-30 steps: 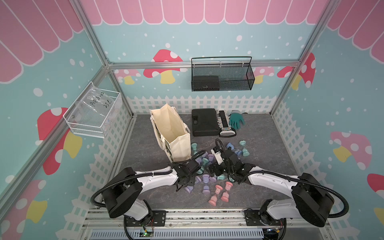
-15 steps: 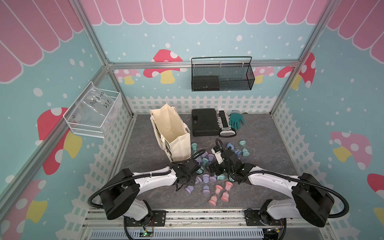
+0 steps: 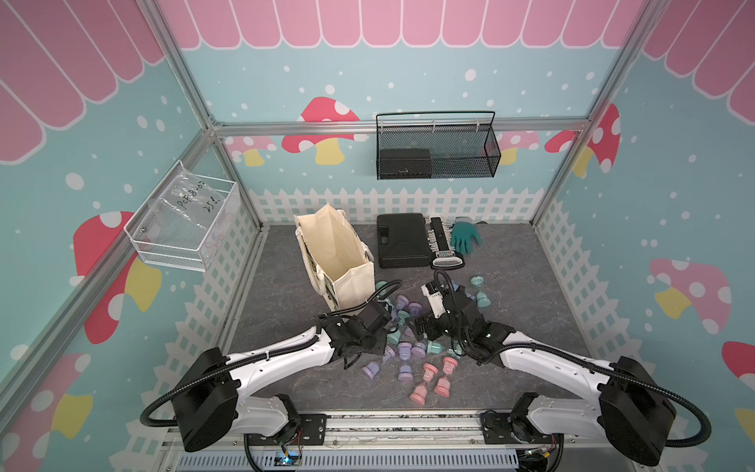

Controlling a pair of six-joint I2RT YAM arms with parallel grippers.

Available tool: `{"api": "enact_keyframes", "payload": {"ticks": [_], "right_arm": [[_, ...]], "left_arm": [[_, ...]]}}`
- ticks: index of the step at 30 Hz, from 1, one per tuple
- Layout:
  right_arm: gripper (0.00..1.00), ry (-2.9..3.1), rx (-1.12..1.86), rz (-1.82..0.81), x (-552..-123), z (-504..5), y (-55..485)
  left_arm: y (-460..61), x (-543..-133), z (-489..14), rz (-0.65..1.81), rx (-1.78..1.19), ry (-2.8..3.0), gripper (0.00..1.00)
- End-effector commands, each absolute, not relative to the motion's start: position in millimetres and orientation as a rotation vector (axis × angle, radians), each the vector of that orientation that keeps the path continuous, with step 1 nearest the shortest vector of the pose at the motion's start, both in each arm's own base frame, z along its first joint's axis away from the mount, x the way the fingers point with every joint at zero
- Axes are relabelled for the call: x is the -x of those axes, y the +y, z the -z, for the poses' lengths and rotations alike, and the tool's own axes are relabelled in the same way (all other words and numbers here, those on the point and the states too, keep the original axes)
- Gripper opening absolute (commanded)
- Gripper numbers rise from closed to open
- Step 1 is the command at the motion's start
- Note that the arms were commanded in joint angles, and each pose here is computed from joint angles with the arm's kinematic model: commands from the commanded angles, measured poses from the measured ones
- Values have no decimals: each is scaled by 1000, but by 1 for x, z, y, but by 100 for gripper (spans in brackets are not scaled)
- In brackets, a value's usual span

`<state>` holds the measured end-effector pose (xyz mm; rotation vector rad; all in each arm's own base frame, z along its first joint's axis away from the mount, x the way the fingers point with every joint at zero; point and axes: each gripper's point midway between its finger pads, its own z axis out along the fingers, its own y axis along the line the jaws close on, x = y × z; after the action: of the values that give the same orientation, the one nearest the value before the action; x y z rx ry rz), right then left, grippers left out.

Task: Put the hourglass into the canvas bag
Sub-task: Pick up the hourglass from the center of the board, then place the hourglass in the canvas bag.

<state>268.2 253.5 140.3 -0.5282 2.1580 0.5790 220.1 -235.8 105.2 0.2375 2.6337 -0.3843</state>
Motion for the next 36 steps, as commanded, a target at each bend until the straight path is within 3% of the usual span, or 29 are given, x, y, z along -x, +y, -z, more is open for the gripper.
{"api": "enact_keyframes", "payload": {"ticks": [1, 22, 36], "right_arm": [[99, 2066, 516, -569, -274, -171, 254], [99, 1784, 592, -657, -284, -295, 279], [100, 1731, 691, -716, -302, -320, 319]], "left_arm": [[-242, -227, -139, 436, -259, 2545, 23], [-222, -281, -316, 449, -179, 2180, 17], [-157, -345, -329, 300, 87, 2189, 12]]}}
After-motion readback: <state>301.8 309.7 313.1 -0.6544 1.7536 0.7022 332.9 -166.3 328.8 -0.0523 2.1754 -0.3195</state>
